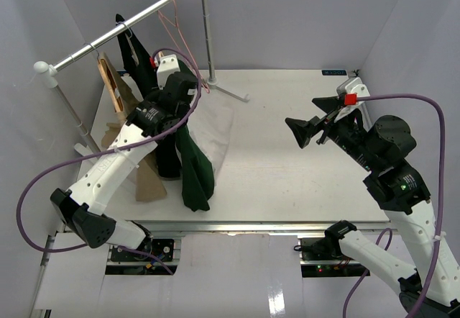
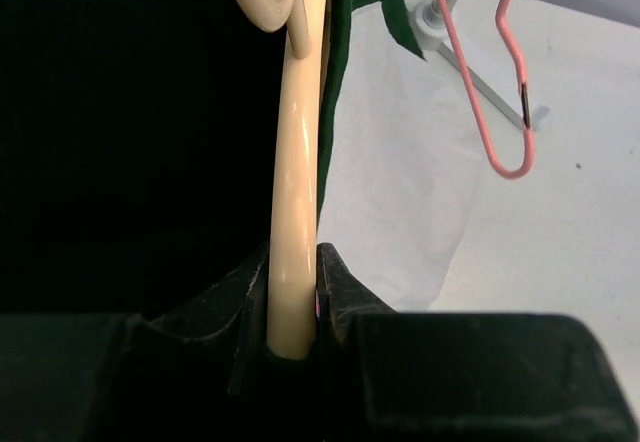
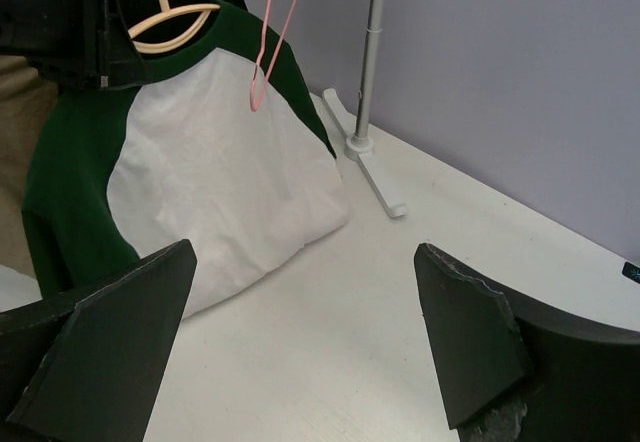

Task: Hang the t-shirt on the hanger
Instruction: Place the hanger at the clothesline.

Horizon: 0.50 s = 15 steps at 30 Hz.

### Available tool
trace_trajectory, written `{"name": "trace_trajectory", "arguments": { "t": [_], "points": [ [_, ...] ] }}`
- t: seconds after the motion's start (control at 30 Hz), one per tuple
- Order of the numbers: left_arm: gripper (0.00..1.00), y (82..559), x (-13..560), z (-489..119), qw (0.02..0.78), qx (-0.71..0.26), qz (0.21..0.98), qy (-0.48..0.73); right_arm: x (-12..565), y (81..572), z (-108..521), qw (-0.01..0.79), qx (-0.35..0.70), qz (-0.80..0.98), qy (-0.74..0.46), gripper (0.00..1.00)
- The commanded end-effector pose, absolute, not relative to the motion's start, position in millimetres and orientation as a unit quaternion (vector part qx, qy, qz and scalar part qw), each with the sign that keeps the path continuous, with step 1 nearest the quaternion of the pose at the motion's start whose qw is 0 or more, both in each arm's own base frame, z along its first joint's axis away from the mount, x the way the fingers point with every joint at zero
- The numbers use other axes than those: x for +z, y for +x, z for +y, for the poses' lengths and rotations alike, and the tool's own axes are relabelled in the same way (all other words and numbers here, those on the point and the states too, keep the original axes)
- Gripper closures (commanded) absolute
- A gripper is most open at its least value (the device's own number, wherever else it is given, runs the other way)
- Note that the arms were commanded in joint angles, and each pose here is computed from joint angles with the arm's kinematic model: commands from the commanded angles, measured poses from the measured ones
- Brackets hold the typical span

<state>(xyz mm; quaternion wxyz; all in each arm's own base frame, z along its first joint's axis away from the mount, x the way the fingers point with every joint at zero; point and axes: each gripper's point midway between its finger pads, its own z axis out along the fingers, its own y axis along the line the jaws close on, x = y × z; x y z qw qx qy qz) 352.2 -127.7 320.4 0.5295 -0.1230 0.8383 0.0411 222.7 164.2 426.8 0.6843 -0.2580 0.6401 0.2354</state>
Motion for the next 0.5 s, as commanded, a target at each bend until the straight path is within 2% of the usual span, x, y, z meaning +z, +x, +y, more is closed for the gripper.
{"name": "trace_trajectory", "arguments": {
  "t": [0.0,0.23,0.47],
  "points": [
    [1.0,360.4,382.9,-110.5,0.597,0.035,0.78,-0.186,433.6,228.2,162.5,0.7,0.224,0.629,-0.252,0.03],
    [1.0,376.1,404.2,-103.1,0.615,0.058,0.76,-0.204,432.3,230.8,166.0,0.695,0.227,0.633,-0.254,0.03],
    [1.0,382.5,415.7,-102.4,0.622,0.041,0.748,-0.228,440.0,227.9,164.3,0.701,0.228,0.627,-0.253,0.03]
  ]
}}
